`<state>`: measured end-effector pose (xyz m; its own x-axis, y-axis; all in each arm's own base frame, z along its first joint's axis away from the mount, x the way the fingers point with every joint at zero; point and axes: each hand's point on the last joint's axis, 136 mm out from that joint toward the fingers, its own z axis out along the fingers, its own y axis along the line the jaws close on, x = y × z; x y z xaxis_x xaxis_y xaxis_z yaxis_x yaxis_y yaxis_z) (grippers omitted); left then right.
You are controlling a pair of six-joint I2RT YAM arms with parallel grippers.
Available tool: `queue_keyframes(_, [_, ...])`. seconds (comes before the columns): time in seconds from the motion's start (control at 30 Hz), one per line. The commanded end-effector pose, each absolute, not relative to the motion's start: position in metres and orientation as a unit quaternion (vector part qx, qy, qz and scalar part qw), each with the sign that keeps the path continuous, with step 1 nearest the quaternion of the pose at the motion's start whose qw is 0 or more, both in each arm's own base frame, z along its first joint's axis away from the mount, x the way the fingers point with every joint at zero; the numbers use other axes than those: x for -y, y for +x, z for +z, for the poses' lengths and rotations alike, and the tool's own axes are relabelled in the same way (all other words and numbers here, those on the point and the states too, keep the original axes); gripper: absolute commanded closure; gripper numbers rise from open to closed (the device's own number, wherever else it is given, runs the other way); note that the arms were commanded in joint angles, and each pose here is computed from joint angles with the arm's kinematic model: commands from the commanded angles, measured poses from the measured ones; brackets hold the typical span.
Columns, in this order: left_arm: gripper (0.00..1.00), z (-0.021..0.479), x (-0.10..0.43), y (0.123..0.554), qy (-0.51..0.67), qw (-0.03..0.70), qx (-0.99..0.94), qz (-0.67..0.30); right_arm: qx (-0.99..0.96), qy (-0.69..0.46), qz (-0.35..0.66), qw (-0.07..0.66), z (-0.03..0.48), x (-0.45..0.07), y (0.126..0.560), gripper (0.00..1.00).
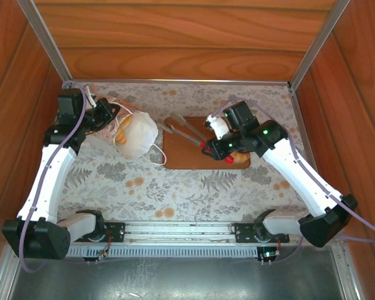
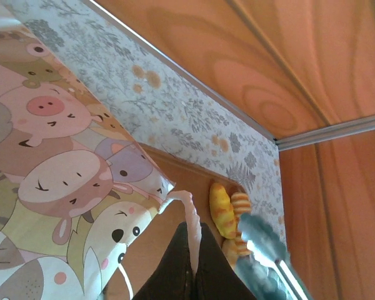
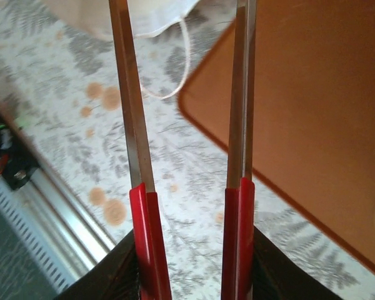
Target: Take the fake bread out of the paper bag
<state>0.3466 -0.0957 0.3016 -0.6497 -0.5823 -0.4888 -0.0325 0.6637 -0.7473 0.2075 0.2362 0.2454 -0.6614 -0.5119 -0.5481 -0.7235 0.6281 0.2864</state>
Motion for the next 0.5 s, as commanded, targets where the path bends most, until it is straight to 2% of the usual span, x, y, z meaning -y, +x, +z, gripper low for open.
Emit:
queue_keyframes(0.0, [1.00,0.298,0.085,0.344,-0.187,0.386,-0.836,-0.341,-0.836,-0.390,0.318,0.220,0.255,-0.256,0.183,0.61])
queue_keyframes(0.1, [1.00,0.295,0.081,0.345,-0.194,0.378,-0.842,-0.333,-0.824,-0.399,0.344,0.208,0.244,-0.264,0.169,0.61])
queue_keyframes(0.3, [1.00,0.296,0.085,0.345,-0.172,0.377,-0.845,-0.337,-0.827,-0.421,0.331,0.170,0.217,-0.284,0.162,0.62])
queue_keyframes(0.4, [1.00,0.295,0.085,0.344,-0.178,0.375,-0.844,-0.339,-0.832,-0.447,0.280,0.173,0.200,-0.299,0.168,0.62])
queue_keyframes(0.47, [1.00,0.294,0.086,0.345,-0.180,0.372,-0.845,-0.341,-0.839,-0.467,0.200,0.195,0.187,-0.306,0.182,0.62])
